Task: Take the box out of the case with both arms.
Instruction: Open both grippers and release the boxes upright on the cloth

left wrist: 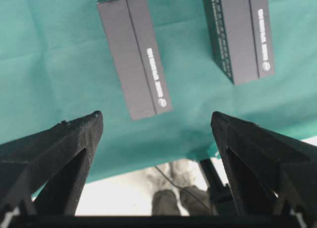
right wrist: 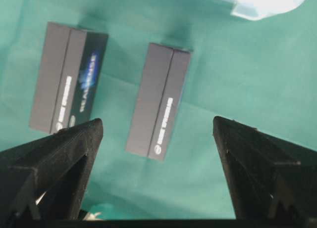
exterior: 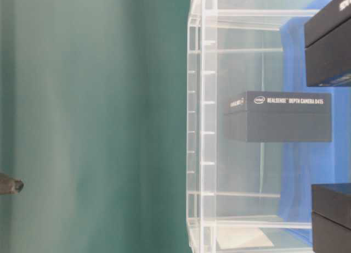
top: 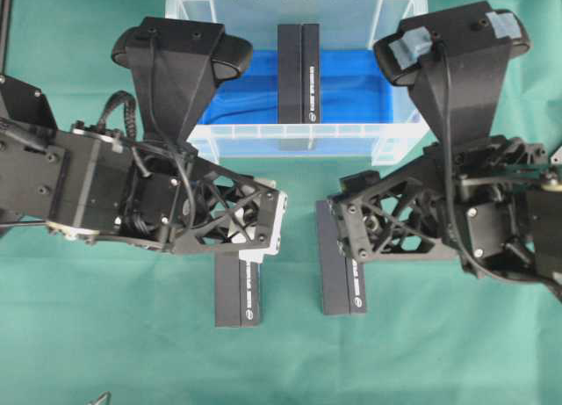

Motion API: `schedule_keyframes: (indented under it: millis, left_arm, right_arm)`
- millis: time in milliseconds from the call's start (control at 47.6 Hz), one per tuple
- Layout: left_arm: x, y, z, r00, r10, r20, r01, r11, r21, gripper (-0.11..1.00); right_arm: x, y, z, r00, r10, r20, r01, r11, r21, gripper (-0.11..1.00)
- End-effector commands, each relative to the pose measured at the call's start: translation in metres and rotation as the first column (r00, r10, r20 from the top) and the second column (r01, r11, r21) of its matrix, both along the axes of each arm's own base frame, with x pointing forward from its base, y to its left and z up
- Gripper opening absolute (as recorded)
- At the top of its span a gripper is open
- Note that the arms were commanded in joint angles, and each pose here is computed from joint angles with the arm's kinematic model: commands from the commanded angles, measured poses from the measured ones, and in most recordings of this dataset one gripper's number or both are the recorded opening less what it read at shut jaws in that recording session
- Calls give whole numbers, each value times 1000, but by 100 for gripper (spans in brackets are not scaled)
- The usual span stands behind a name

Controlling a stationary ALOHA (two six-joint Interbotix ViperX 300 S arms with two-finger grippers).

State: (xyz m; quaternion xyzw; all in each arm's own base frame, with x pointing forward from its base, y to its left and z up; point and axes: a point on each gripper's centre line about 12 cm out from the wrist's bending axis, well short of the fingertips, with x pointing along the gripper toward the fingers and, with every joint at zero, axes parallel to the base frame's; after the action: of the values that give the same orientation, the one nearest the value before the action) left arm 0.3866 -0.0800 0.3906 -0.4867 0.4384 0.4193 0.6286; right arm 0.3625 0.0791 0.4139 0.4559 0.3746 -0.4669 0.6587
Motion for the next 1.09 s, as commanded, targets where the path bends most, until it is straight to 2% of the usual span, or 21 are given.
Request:
schedule_keyframes:
  millis: [0, 273, 420, 589, 820, 1072]
  left_arm:
    - [-9, 4, 18, 999, 3, 47, -3, 1000, -7, 85]
    - [-9, 5, 18, 999, -3, 48, 3, 1000, -5, 85]
    - [-13, 4, 18, 999, -19, 36, 19, 1000, 1, 85]
    - [-29, 3, 16, 1000, -14, 17, 14, 1000, 0, 85]
    - [-54, 2, 13, 1000, 8, 1, -8, 1000, -7, 85]
    - [-95, -1, 2, 998, 52, -27, -52, 998, -20, 85]
  right_arm:
    - [-6, -2, 14, 999, -3, 39, 2, 1000, 8, 90]
    - [-6, -2, 14, 999, 4, 37, -4, 1000, 4, 90]
    - [-13, 1, 14, 999, 43, -11, -43, 999, 5, 90]
    - [-31, 0, 18, 993, 55, -100, -53, 998, 19, 90]
    - [-58, 0, 19, 983, 57, -177, -56, 998, 8, 90]
    - [-94, -9, 14, 978, 58, -202, -55, 998, 23, 90]
